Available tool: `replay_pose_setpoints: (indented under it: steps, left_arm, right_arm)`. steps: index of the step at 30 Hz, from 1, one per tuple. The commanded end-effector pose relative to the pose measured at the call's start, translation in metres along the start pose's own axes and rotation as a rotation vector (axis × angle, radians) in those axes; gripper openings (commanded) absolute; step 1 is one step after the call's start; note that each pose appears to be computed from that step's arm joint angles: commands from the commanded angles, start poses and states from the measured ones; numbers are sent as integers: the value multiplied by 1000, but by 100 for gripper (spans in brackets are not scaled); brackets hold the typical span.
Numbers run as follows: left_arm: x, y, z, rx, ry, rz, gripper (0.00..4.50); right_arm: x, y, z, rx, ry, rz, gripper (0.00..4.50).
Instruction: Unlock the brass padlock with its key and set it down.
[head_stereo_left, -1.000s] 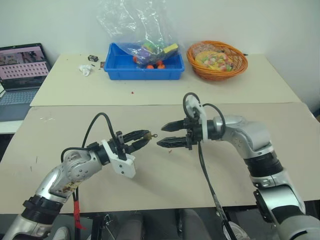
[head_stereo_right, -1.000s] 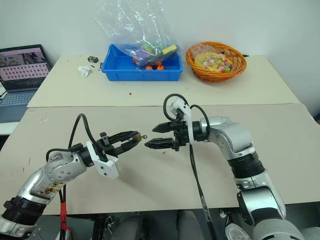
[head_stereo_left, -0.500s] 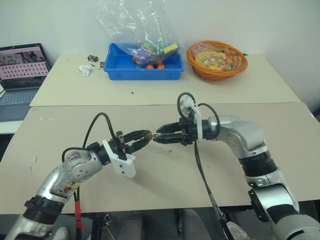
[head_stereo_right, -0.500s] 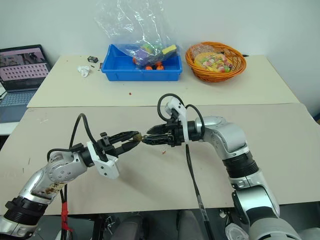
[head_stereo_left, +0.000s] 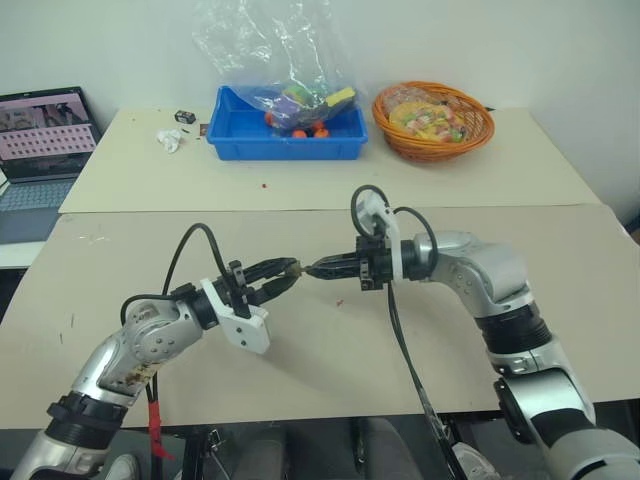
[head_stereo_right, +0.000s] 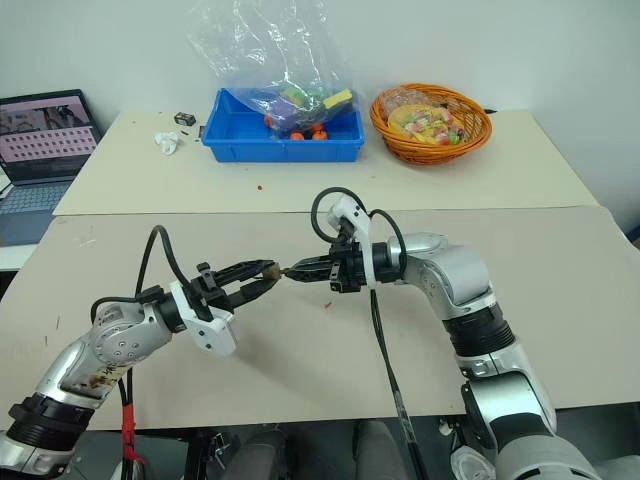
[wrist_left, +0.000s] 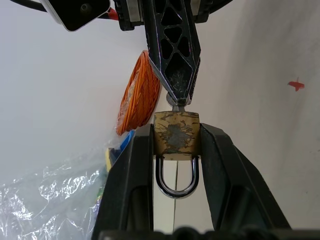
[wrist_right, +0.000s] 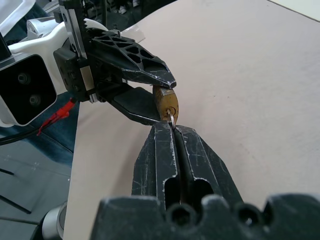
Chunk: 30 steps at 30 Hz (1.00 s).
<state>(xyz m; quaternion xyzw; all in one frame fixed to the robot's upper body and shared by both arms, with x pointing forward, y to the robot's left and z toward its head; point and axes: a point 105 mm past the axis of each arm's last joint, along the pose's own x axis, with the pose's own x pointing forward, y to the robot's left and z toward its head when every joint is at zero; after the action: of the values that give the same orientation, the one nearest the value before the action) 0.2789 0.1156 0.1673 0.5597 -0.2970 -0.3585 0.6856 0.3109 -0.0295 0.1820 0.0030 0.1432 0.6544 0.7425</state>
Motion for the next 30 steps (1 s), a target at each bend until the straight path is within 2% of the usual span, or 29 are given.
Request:
replay_pose_setpoints:
  steps: [1,7,9,13,18,21,27,30]
  left_arm:
    - [1,6,8,13,-32,29,80]
    - [1,6,8,12,-33,31,80]
    - [1,7,8,10,-34,31,80]
    - [1,6,9,5,-37,30,80]
    - [1,6,10,3,-35,31,80]
    - [1,6,10,-1,-33,33,80]
    - [1,6,10,-3,-30,30,80]
    - [0,7,10,-3,-27,30,80]
  right_arm:
    - [8,5,25,82,-67,-2,6]
    - [18,-4,14,533,-11,-14,6]
    - [21,-5,10,622,17,-25,6]
    - [26,-7,0,670,69,-69,6]
    - [25,-18,0,562,55,-173,6]
    - [23,-20,6,498,17,-196,88]
    - [18,-19,15,362,-5,-190,295]
    - [8,-20,18,332,-26,-177,295]
